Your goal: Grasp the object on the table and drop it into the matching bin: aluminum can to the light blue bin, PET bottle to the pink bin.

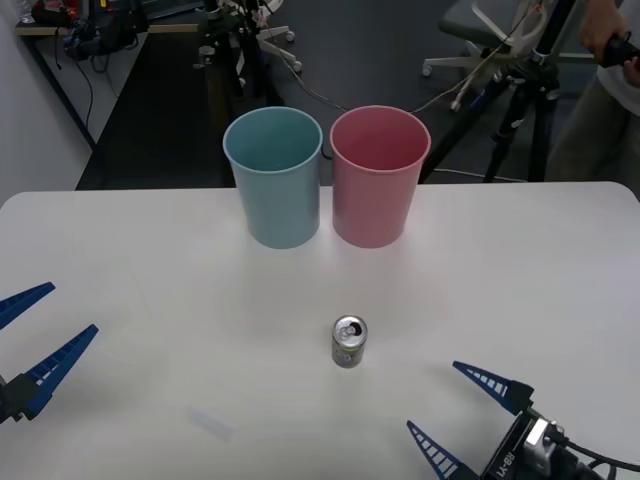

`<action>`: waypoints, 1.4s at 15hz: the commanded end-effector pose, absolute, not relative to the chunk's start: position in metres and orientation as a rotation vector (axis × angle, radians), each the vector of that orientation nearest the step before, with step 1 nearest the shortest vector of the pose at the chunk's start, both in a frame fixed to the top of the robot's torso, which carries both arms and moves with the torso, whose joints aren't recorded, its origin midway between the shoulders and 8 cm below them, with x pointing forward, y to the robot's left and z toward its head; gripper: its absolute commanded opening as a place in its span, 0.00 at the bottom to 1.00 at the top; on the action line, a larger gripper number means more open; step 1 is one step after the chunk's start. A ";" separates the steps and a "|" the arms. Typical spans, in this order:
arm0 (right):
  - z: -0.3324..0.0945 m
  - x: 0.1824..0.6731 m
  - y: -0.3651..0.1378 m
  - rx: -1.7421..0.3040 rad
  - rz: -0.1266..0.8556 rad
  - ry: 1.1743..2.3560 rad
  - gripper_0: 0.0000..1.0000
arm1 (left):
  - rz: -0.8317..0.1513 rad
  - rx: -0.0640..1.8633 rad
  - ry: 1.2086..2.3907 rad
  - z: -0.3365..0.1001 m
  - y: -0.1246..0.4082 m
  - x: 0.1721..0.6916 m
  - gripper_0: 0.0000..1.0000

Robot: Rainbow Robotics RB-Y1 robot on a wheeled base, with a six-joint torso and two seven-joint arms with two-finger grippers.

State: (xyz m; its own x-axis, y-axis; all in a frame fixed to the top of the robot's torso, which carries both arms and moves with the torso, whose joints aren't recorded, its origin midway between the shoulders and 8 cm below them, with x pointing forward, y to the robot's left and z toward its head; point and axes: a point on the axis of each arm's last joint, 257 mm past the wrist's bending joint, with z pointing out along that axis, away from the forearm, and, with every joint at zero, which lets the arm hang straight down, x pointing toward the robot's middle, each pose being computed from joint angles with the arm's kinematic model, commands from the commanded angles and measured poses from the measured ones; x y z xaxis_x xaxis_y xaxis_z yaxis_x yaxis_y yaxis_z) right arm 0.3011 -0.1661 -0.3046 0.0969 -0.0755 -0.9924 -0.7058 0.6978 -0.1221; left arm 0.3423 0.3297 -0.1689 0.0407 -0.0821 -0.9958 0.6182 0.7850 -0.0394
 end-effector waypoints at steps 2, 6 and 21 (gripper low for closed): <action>-0.310 0.317 -0.144 -0.688 0.529 1.435 1.00 | -0.567 0.465 1.441 -0.169 0.330 0.342 1.00; -0.311 0.331 -0.120 -0.660 0.543 1.448 1.00 | -0.567 0.465 1.441 -0.169 0.330 0.342 1.00; -0.318 0.381 -0.062 -0.666 0.468 1.510 1.00 | -0.567 0.465 1.441 -0.169 0.330 0.342 1.00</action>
State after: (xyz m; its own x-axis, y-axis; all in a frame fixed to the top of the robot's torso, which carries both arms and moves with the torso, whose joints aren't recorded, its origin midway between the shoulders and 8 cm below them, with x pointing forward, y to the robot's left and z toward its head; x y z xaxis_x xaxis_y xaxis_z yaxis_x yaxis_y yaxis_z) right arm 0.3784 -0.0673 -0.3171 0.0332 -0.1161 -0.9927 -0.6625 0.7411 -0.1088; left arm 0.3422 0.3297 -0.1689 0.0406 -0.0821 -0.9958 0.6182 0.7850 -0.0395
